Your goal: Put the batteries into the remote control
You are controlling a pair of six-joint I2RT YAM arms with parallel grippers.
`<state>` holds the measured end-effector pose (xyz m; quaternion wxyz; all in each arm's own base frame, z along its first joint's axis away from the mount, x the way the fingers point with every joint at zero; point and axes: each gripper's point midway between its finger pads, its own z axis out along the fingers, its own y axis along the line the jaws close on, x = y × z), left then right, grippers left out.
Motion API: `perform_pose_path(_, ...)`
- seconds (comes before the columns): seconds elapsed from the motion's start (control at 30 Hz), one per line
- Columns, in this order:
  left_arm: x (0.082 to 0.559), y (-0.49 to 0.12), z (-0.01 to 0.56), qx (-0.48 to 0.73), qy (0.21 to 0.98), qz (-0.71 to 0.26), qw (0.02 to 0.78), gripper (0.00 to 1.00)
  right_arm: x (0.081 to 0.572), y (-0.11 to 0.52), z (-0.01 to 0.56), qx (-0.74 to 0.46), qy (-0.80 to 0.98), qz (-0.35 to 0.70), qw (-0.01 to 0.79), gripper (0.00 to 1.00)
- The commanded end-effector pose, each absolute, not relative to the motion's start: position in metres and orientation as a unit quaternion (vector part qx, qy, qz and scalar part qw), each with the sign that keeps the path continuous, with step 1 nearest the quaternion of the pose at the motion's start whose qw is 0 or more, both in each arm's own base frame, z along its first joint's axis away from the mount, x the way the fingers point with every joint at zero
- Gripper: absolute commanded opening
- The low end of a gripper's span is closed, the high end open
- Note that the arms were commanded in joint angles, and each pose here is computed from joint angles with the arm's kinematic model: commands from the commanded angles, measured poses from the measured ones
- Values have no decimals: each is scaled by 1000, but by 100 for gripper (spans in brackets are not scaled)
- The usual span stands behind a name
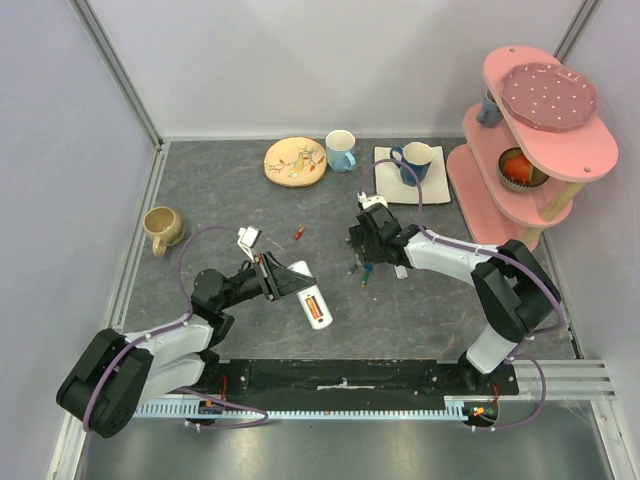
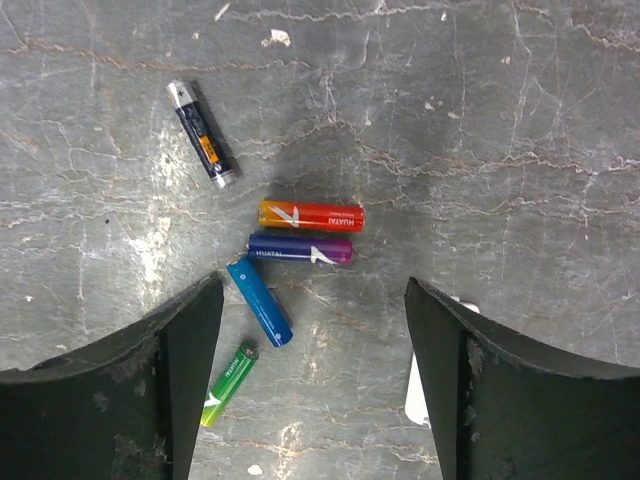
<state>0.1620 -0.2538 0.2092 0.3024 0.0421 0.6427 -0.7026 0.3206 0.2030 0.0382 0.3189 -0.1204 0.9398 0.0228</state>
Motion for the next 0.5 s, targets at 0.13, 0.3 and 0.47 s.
perform_pose_path(0.13,156,-252,226,69,621,-712,321,2,339,216,34,-123,933,35,338,79)
perform_pose_path(0.3,153,-250,224,66,619,-714,321,2,341,217,28,-125,933,40,334,73)
perform_pose_path(0.47,153,-249,222,61,618,-714,323,2,343,217,27,-122,934,47,333,69)
